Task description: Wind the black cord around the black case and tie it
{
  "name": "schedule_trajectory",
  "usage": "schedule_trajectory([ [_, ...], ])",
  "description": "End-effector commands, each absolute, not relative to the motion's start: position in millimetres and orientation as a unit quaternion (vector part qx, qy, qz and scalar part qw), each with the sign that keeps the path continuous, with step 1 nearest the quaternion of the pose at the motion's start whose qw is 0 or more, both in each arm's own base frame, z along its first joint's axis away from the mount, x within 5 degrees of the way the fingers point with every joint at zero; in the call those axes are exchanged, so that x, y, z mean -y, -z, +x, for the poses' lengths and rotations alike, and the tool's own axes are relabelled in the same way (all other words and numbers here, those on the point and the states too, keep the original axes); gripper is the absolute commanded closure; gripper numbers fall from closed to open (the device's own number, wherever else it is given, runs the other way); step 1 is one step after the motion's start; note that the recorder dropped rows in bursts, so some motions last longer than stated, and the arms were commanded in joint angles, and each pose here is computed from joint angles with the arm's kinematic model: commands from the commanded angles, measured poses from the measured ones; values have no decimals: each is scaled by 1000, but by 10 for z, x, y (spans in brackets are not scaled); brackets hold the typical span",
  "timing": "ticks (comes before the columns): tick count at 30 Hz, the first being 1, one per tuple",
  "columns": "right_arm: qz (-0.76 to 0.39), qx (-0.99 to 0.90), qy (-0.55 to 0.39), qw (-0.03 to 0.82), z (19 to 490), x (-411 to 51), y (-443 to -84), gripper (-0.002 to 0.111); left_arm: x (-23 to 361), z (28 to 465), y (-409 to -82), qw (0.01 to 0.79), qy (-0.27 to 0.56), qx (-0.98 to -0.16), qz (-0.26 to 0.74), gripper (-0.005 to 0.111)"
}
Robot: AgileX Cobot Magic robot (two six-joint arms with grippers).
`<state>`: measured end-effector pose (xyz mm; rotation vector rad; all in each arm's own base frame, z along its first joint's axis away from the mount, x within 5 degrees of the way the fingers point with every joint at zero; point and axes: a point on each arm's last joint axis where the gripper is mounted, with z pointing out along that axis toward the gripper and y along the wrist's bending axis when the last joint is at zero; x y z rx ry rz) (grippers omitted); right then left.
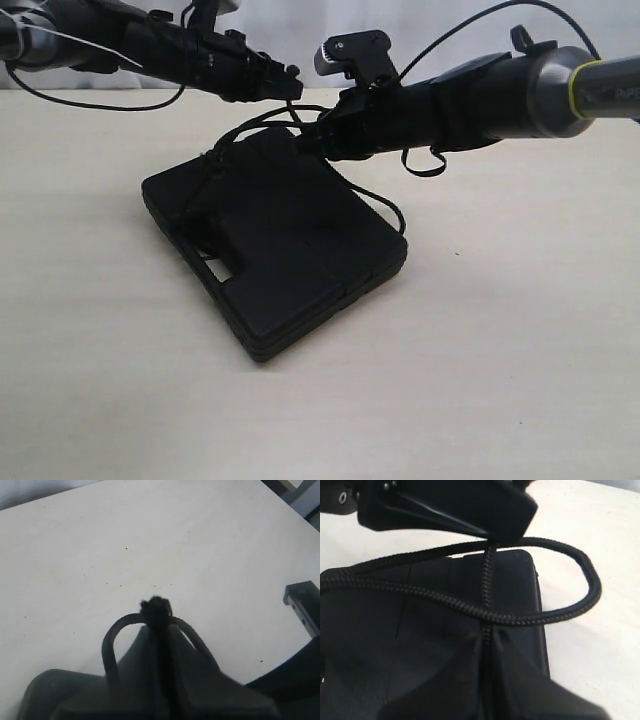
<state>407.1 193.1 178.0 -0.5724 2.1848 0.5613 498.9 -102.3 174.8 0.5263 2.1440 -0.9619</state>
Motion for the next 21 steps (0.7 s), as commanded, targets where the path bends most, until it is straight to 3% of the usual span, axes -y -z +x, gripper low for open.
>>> schedule_trajectory([
  [1,-209,-864,-226,398,4094,-1909,-1801,94,1034,4986,-1780,364,378,-823,215,107],
  [4,-175,-874,-241,385,4088,-1900,-1814,75,1035,4978,-1828,368,379,-821,217,107],
  [7,-219,-875,-237,359,3992,-1892,-1916,59,1046,4945,-1927,369,384,-815,229,107],
  [10,-277,-884,-198,319,3844,-1817,-2078,49,1052,4902,-2102,378,386,-806,241,107],
  [15,-260,-899,-102,337,3731,-1585,-2494,49,1069,4805,-2397,389,397,-788,263,107],
  [21,-257,-872,-93,407,3510,-1472,-3099,62,1078,4703,-2684,405,401,-772,281,107],
])
